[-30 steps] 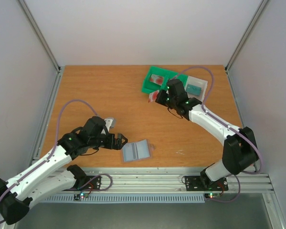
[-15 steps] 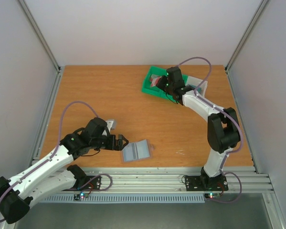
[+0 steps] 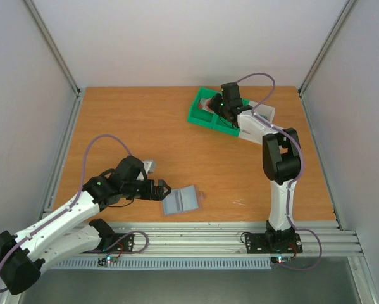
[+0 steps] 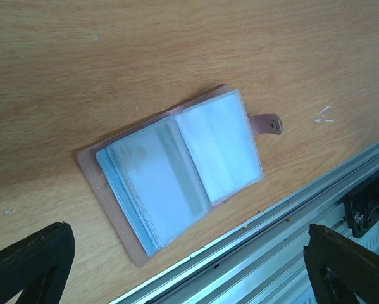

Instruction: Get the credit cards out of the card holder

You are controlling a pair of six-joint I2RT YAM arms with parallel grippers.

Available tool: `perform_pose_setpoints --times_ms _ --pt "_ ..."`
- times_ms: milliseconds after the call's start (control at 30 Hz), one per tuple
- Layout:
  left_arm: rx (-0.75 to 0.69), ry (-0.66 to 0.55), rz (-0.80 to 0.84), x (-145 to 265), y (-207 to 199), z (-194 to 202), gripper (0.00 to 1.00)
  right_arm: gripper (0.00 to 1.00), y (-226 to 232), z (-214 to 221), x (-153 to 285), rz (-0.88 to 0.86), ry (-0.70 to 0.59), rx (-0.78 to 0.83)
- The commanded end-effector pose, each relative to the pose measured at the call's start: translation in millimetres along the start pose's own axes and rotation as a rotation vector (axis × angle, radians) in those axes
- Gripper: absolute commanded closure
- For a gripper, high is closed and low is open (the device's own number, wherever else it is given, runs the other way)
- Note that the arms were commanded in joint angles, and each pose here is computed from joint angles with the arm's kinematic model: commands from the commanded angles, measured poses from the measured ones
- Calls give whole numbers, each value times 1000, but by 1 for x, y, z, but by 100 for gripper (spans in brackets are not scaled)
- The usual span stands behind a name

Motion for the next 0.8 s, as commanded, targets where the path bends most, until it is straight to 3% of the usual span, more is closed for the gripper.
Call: perform_pose_setpoints --times_ms 0,767 --pt "10 -11 12 -4 0 0 1 99 5 -8 -9 -14 -5 -28" --pt "2 -1 -3 -6 2 1 1 98 -12 -25 -54 96 -12 -10"
Point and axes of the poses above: each gripper's point midway between its finger pads, its own x axis back along the fingers, its own y axis along the line the jaws close on, z = x × y, the point moved 4 cm from there along x, back along the fingers, and after that the axes turned 12 degrees about -x, right-handed, at the moved point
